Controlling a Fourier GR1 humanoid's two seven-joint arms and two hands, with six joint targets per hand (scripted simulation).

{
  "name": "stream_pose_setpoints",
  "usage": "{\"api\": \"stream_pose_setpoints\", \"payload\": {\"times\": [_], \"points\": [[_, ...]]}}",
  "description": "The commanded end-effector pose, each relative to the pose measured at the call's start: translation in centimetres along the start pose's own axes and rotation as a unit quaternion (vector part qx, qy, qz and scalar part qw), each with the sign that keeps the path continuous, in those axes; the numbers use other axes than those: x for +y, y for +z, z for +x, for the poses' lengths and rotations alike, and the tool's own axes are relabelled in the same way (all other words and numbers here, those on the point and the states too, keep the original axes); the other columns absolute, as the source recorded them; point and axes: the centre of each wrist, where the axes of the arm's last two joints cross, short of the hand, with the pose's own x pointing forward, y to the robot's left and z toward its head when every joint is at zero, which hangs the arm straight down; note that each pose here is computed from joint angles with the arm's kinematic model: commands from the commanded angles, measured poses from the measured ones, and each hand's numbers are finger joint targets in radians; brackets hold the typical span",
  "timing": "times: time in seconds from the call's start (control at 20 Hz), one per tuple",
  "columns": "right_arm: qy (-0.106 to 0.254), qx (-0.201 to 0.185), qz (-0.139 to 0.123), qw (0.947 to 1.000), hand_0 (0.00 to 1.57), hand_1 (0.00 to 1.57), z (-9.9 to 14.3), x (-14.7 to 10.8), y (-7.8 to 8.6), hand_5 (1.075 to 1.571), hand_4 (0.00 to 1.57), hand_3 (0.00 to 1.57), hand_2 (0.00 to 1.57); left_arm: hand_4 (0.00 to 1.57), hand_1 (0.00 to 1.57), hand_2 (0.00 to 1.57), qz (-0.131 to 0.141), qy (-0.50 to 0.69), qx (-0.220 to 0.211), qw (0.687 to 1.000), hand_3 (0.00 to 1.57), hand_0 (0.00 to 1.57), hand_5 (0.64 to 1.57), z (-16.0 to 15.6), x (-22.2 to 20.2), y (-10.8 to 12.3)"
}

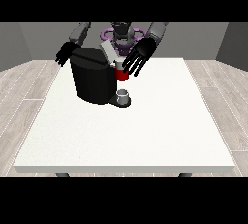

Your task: Insert the coffee pod into the coffee machine and close the lid

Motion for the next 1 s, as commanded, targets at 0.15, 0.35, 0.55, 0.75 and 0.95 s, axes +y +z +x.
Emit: {"api": "stream_pose_setpoints", "payload": {"times": [0.15, 0.35, 0.55, 0.75, 0.95], "points": [[0.010, 0.019, -0.004, 0.9998, 0.00, 0.00, -1.2, -0.2, 1.4, 1.571, 0.42, 0.00, 0.00, 0.00, 0.00, 0.00, -0.025, 0.010, 0.019, 0.999, 0.00, 0.00, 1.571, -1.6, -1.6, 0.7], [-0.006, 0.039, -0.008, 0.9992, 0.00, 0.00, -0.9, -0.9, 0.9, 1.571, 0.38, 0.00, 0.00, 0.00, 0.00, 0.00, -0.036, 0.011, 0.011, 0.999, 0.00, 0.00, 1.571, -0.9, -1.4, 0.5], [-0.017, 0.033, -0.010, 0.9993, 0.00, 0.00, -1.9, -1.0, 2.0, 1.571, 0.39, 0.00, 0.00, 0.00, 0.00, 0.00, -0.028, 0.029, 0.022, 0.999, 0.00, 0.00, 1.571, -1.5, -2.4, 0.8], [-0.005, 0.063, -0.042, 0.9971, 0.00, 0.00, -4.2, -3.6, 4.0, 1.571, 0.42, 0.00, 0.00, 0.00, 0.00, 0.00, -0.034, 0.157, 0.029, 0.987, 0.00, 0.00, 1.571, -2.5, -6.5, 1.6], [-0.002, 0.082, -0.053, 0.9952, 0.00, 0.00, -4.3, -4.6, 4.9, 1.571, 0.45, 0.00, 0.00, 0.25, 0.00, 0.00, -0.015, 0.305, 0.040, 0.952, 0.00, 0.00, 1.571, -4.2, -12.4, 3.7]]}}
